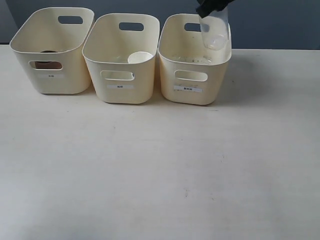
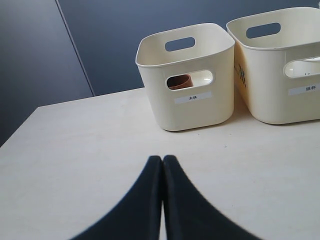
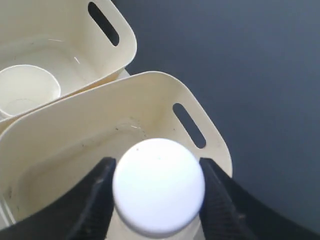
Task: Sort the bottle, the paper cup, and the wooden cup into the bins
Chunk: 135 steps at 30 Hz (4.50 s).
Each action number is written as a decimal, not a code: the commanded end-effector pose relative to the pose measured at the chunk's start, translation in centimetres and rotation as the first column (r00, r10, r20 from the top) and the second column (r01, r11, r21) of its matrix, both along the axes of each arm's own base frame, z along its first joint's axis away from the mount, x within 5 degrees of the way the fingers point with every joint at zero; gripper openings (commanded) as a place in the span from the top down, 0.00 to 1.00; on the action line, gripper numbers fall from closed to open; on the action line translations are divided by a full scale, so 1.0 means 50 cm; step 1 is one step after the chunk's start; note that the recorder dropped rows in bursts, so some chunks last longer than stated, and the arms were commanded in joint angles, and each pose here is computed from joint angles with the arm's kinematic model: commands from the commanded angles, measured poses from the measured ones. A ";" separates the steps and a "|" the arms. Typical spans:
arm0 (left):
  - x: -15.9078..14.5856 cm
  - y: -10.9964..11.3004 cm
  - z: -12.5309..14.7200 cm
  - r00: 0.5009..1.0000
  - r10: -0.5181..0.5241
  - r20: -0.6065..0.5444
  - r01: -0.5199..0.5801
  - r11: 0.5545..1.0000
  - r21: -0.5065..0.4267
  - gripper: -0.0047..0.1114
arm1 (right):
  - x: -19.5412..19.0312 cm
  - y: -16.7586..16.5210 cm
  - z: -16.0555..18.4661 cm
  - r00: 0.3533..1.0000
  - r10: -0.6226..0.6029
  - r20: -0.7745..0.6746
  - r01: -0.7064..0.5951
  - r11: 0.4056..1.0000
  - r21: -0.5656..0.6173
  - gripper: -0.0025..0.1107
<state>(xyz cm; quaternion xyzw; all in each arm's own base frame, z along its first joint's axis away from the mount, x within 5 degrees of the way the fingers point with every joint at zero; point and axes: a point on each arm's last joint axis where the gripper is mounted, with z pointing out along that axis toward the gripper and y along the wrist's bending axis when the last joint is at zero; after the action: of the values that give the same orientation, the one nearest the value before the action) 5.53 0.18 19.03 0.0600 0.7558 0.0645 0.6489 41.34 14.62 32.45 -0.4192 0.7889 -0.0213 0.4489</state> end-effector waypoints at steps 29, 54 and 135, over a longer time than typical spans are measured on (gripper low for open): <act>0.000 -0.001 0.004 1.000 -0.004 0.006 0.005 1.000 -0.008 0.96 | 0.086 0.019 -0.197 0.991 -0.083 -0.104 0.104 0.972 0.212 0.98; 0.000 -0.001 0.004 1.000 -0.004 0.006 0.005 1.000 -0.008 0.96 | 0.089 0.005 -0.236 0.974 -0.073 -0.214 0.121 0.967 0.223 0.98; 0.000 -0.001 0.004 1.000 -0.004 0.006 0.005 1.000 -0.008 0.96 | -0.073 -0.124 0.059 0.965 -0.263 -0.018 0.263 0.957 0.123 0.98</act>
<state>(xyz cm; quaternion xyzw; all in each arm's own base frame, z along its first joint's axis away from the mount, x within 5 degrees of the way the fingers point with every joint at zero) 5.53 0.18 19.03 0.0600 0.7558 0.0645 0.6489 38.57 10.50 34.33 -0.3138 0.8401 -0.0100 0.4423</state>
